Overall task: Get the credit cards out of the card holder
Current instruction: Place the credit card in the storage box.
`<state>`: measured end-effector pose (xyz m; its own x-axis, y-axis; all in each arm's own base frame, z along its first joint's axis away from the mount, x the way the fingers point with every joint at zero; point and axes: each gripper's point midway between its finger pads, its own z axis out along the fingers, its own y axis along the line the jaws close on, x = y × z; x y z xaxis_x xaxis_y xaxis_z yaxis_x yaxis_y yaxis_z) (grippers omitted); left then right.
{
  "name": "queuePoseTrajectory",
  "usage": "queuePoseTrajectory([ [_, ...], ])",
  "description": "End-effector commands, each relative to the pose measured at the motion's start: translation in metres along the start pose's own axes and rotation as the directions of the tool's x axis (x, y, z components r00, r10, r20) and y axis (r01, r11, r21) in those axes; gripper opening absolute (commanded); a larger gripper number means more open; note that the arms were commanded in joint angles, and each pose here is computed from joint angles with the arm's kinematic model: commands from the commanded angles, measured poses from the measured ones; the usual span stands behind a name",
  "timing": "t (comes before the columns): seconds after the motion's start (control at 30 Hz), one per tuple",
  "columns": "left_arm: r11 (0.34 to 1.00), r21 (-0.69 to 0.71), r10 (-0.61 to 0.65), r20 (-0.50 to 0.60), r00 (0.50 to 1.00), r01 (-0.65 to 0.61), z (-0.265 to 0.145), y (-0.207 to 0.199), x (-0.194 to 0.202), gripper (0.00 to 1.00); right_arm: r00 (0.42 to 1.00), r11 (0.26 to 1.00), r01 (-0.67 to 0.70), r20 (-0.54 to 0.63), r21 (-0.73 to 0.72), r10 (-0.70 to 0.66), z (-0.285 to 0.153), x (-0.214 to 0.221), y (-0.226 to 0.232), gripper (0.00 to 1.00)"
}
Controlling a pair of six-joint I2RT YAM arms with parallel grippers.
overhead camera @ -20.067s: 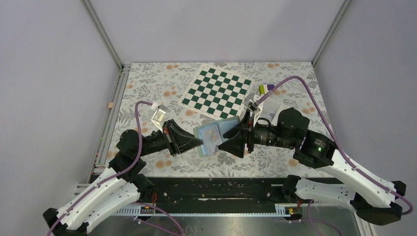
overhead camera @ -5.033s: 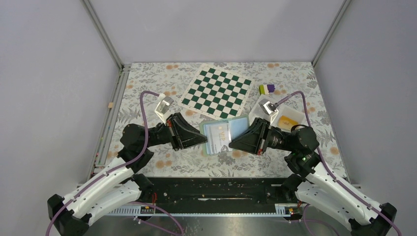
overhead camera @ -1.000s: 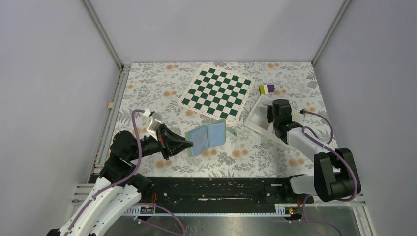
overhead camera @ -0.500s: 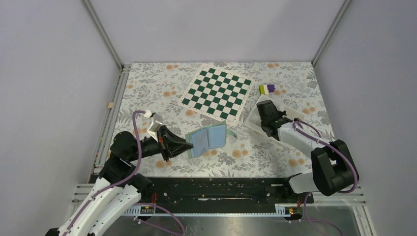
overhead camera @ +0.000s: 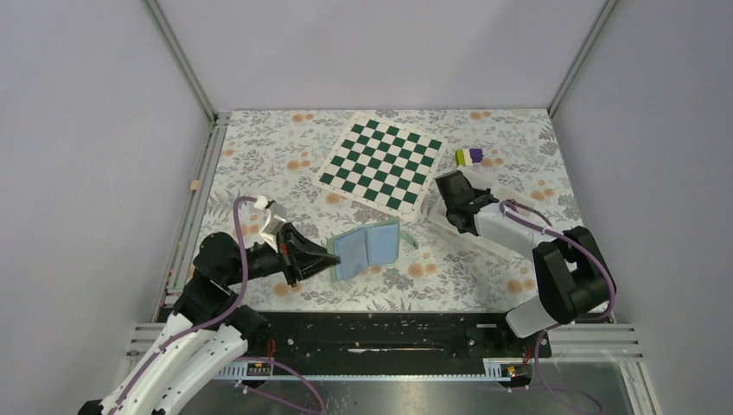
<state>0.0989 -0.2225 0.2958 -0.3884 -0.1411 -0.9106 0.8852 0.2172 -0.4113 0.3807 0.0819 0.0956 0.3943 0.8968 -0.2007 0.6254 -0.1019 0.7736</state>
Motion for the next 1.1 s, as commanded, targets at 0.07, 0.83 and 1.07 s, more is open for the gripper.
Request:
queuePoseTrajectory([
  [0.07, 0.997, 0.021, 0.072, 0.066, 0.995, -0.074, -0.003, -0.012, -0.020, 0.00, 0.948, 0.950, -0.304, 0.081, -0.065, 0.309, -0.001, -0.003, 0.022, 0.00],
  [0.83, 0.996, 0.047, 0.074, 0.049, 0.996, -0.076, -0.002, -0.018, -0.016, 0.00, 0.921, 0.939, -0.341, 0.184, -0.043, 0.343, 0.026, 0.018, 0.000, 0.00],
  [1.07, 0.996, 0.052, 0.076, 0.048, 0.996, -0.078, -0.002, -0.019, -0.016, 0.00, 0.918, 0.931, -0.364, 0.153, -0.037, 0.365, 0.036, 0.027, 0.003, 0.10],
])
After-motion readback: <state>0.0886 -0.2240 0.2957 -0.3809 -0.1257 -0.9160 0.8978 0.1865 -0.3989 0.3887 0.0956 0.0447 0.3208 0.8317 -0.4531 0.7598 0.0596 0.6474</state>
